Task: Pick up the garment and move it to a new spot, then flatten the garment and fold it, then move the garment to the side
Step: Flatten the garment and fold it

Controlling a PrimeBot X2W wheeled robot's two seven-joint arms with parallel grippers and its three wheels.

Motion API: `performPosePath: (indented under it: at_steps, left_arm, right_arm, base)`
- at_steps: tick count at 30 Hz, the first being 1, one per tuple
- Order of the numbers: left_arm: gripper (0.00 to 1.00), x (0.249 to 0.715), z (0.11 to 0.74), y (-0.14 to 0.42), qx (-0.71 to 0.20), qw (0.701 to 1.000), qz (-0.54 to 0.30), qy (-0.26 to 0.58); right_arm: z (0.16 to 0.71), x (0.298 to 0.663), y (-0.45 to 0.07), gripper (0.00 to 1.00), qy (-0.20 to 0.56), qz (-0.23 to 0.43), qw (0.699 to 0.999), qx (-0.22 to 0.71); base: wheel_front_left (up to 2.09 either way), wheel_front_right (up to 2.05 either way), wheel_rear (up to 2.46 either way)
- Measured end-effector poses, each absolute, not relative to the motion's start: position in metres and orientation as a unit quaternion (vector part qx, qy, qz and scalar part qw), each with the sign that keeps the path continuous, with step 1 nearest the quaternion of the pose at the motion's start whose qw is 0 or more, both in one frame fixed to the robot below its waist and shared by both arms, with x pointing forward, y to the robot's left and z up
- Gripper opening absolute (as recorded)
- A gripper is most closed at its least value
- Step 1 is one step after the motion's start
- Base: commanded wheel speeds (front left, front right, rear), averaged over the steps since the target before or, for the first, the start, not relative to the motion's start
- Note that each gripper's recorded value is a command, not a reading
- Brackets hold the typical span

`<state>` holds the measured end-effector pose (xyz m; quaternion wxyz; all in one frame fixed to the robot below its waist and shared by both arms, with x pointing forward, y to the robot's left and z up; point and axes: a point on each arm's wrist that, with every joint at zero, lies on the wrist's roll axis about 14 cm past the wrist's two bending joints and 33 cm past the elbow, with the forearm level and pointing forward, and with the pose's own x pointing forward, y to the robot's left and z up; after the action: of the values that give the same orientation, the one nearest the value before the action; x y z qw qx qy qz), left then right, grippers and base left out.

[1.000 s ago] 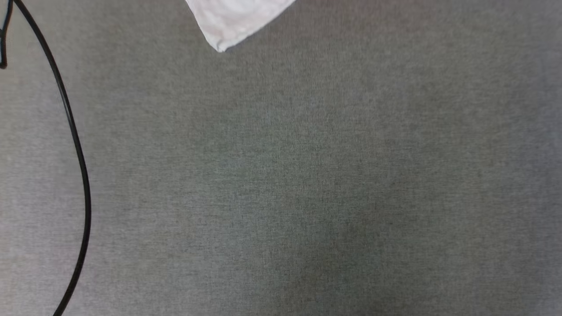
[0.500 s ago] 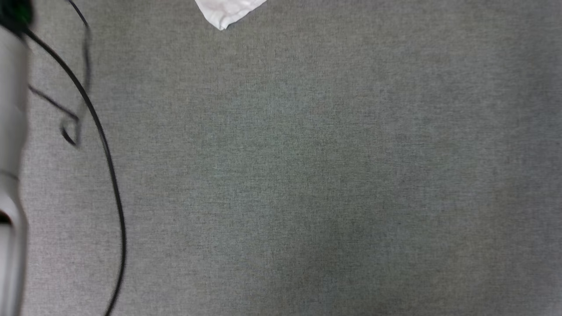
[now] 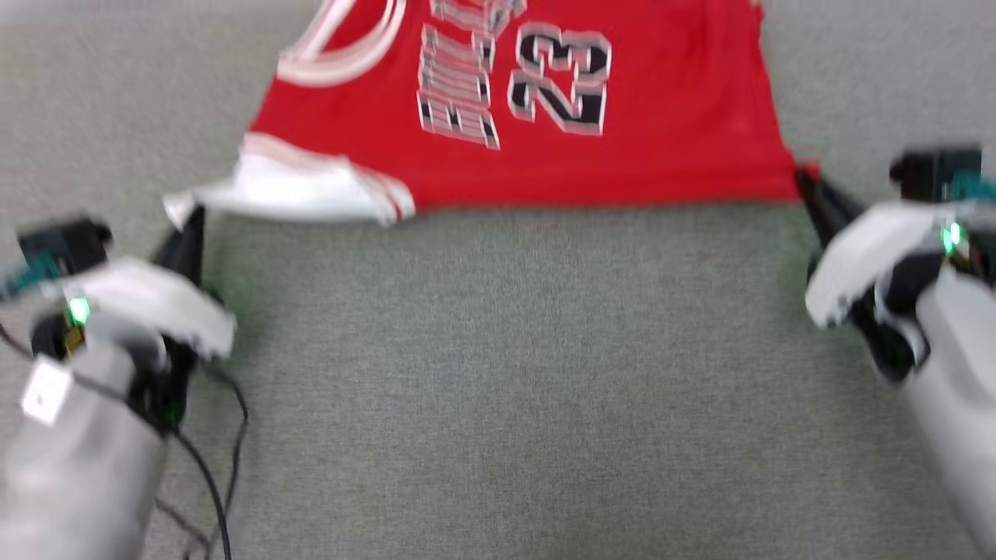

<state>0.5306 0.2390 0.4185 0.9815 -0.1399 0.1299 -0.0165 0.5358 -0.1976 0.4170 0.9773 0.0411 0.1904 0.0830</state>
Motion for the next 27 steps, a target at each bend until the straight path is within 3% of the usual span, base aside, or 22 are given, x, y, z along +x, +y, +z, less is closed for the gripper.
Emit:
performPosePath:
  at_steps: [27]
  left_arm:
    - [0.00,0.293,0.420,0.236,-0.164,0.965,0.050,0.198]
  right_arm:
    - [0.397,0.307,-0.217,0.00,0.253,0.042,0.963,0.084]
  base:
    - [0.00,0.00,0.00]
